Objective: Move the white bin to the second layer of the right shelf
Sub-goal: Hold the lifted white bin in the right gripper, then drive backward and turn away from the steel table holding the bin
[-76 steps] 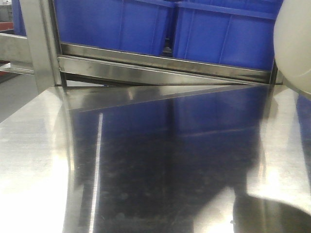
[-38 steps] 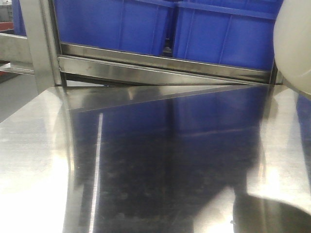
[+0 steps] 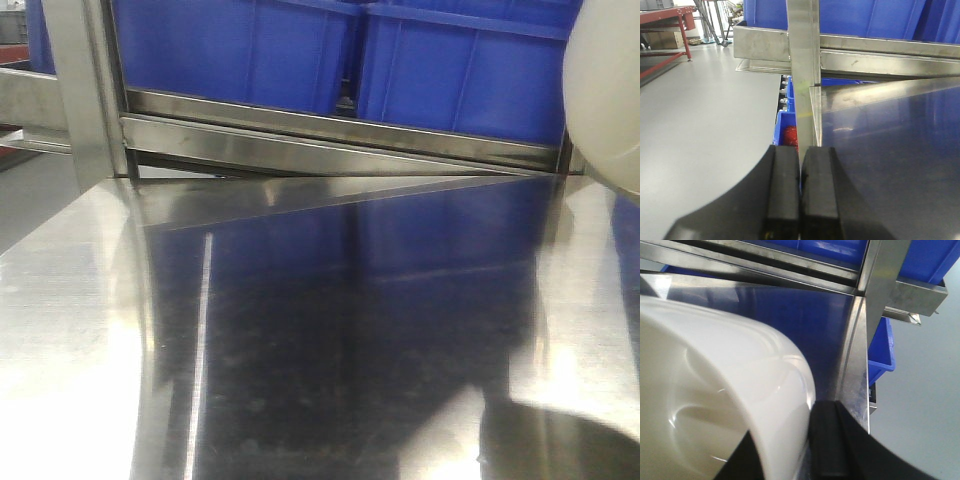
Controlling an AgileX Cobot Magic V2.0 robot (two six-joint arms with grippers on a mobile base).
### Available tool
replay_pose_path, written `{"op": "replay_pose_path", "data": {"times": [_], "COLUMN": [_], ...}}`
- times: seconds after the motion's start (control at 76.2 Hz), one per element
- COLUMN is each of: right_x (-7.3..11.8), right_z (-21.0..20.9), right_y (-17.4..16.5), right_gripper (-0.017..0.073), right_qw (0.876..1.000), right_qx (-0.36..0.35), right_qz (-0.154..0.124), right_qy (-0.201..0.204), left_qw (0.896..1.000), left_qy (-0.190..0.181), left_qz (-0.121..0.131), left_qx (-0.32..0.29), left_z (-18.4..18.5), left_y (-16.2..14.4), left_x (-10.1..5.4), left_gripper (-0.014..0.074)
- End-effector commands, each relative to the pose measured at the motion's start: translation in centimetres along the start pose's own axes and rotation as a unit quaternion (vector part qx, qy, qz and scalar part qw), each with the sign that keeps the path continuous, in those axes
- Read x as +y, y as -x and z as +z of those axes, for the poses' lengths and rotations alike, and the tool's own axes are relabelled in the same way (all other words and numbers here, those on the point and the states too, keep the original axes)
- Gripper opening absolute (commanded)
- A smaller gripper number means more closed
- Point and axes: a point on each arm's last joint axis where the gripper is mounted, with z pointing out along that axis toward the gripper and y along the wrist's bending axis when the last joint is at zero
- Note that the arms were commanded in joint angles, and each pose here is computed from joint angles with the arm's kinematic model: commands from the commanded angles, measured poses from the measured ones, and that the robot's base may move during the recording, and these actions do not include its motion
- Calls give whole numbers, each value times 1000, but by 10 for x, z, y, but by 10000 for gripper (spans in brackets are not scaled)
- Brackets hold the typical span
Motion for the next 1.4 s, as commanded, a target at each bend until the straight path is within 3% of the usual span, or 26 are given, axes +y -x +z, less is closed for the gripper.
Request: {"op": "replay_pose_path", "data": {"times": [0.0,1.392], "right_x": [0,0], "right_z": [-6,-6], "right_y": [19,19], "right_gripper": [55,55], "right_qw": [998,998], "right_qx": [-70,-70], "right_qz": [2,2], "right_qy": [1,1], "left_qw": [999,999], "left_qy": [-1,-1], "left_qz": [-1,-1], "left_qx": [-32,-32], "left_z": [1,1], "left_y": [-4,-4], "left_x": [0,0], "left_gripper": [85,85]}}
